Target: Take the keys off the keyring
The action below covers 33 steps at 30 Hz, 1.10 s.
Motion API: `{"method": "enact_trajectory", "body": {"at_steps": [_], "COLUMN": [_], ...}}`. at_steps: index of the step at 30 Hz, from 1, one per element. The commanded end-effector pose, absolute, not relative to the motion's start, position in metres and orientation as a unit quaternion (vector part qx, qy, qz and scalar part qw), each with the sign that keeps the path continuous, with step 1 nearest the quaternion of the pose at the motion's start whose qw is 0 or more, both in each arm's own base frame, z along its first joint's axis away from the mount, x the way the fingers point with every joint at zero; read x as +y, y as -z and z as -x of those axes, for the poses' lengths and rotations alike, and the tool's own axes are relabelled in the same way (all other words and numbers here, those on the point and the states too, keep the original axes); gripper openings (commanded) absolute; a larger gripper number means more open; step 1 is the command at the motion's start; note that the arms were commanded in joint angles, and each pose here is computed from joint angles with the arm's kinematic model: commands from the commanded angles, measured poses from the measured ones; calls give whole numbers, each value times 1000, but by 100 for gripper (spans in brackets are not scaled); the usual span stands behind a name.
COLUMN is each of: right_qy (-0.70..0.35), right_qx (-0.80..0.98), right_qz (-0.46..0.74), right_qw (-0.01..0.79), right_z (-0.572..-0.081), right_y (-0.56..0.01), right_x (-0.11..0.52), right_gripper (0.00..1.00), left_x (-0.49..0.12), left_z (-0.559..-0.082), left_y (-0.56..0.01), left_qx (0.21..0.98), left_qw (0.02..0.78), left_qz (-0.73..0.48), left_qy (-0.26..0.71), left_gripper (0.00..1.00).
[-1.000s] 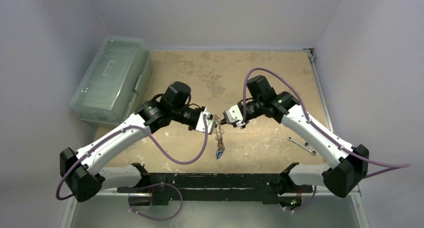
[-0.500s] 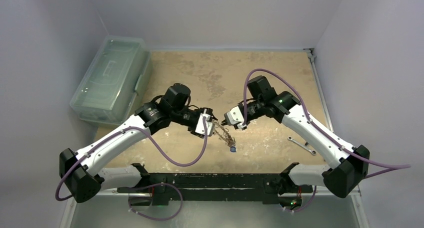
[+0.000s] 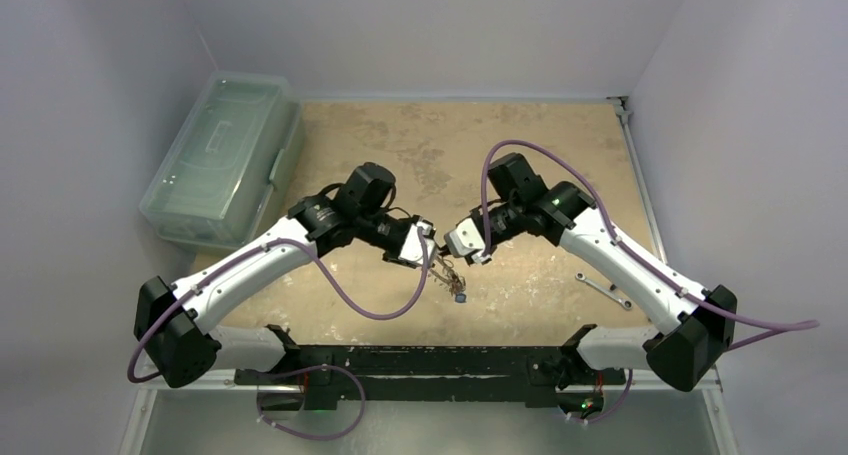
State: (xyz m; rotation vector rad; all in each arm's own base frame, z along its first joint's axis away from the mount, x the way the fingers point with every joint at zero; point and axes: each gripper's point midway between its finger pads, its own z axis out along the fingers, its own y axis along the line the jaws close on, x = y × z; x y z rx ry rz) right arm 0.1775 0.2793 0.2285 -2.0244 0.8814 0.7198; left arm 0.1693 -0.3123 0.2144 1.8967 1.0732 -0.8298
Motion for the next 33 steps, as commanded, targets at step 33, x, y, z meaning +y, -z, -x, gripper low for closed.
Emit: {"method": "enact_trajectory", "body": {"at_steps": [33], "right_qy": [-260], "right_qx": [337], "right_qz": [794], "right_qw": [433], "right_z": [-186], "right_y": [-257], "right_x": [284], "right_gripper": [0], "left_x": [-329], "left_z": [-148], "left_y": [-258], "left_qx": [473], "left_qw": [440], "left_qz": [-612], "left_qy": [457], "left_gripper": [22]}}
